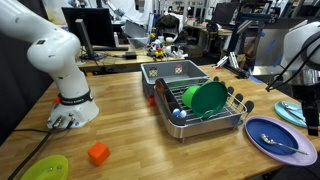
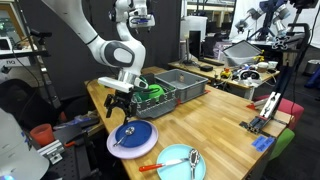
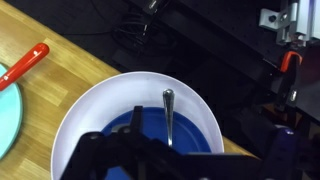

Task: Pick the spoon and put it on the light blue plate

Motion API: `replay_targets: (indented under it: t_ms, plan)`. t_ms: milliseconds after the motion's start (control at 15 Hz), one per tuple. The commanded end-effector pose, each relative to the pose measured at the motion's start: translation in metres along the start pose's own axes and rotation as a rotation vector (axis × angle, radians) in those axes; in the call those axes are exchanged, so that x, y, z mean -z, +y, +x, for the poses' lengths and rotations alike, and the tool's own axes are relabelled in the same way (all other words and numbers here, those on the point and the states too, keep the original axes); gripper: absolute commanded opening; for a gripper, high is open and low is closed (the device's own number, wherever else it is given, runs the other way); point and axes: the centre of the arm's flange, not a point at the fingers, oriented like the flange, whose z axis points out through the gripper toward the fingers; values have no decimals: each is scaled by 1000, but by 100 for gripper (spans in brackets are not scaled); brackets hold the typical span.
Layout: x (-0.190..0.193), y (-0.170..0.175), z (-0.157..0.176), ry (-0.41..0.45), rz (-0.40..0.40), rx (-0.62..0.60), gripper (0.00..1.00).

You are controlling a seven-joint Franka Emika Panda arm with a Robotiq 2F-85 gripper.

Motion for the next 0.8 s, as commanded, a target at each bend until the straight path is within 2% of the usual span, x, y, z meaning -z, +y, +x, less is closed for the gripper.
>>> replay_targets:
  t_ms: [0, 400, 733]
  plan:
    - [-2, -1, 1, -7, -4, 20, 100]
    - [-4, -1, 4, -16, -10, 33, 100]
    - [-36, -8, 28, 10, -3, 26, 100]
